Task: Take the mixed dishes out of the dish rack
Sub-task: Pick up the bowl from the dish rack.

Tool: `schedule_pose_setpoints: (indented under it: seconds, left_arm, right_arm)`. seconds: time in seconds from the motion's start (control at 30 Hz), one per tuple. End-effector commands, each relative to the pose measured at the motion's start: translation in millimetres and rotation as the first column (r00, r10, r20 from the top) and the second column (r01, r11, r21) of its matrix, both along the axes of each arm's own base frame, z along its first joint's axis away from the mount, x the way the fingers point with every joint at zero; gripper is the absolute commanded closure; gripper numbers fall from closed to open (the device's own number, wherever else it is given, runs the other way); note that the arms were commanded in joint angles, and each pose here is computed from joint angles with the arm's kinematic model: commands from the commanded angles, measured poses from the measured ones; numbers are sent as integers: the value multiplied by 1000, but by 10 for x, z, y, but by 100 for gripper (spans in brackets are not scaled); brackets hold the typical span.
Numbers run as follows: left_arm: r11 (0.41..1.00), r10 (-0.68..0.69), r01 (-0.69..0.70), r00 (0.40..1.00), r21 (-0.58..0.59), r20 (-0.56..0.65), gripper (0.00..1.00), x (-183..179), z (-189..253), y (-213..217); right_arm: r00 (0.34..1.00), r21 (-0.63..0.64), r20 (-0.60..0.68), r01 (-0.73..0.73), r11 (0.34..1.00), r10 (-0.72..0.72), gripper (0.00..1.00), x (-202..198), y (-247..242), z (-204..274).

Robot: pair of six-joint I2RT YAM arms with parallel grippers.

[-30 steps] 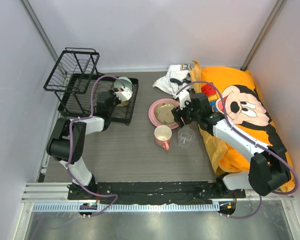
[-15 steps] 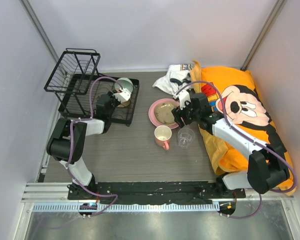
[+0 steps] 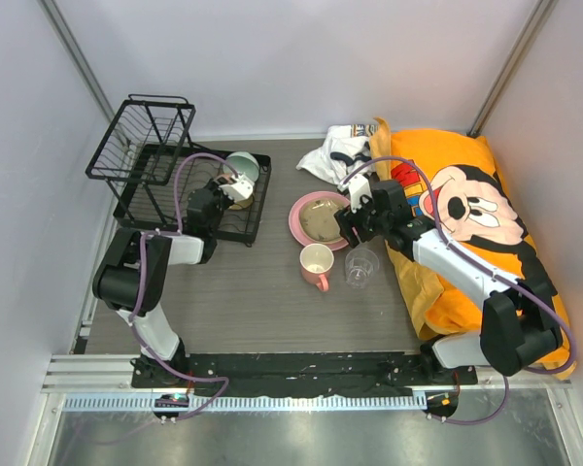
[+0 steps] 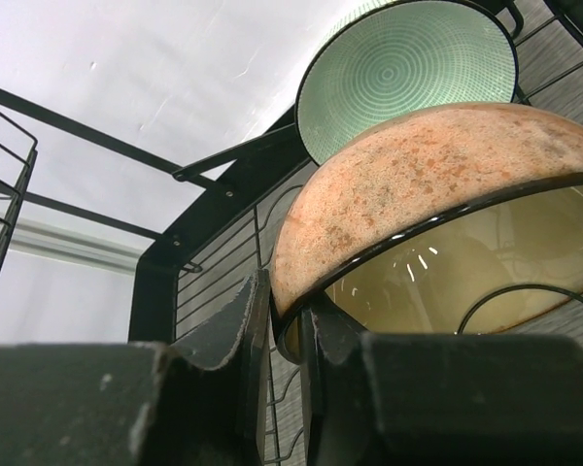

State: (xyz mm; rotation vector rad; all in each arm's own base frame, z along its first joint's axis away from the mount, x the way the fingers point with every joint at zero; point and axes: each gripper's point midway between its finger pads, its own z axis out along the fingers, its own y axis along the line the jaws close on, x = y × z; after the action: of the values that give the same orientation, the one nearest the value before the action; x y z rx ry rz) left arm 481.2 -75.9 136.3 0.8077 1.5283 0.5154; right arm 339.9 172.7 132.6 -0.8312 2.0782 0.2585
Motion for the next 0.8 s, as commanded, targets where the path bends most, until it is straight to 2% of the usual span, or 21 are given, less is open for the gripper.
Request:
schedule_pose_setpoints:
  seconds: [0.0,0.3,0.77]
  left_arm:
    - [997,-10,31,960,-72,279,100,75,771,-87]
    - [996,-86,93,936,-2,341,100,98,830,-201]
    - [996,-71,86,915,-21,396,100,75,1002,-180]
  right_arm:
    - [1000,18,25,-9,1000,8,30,68,33,66]
    - [1000,22,22,-6,1000,5,30,74,11,60]
    - [1000,22,8,-5,1000,4,30,79,3,26]
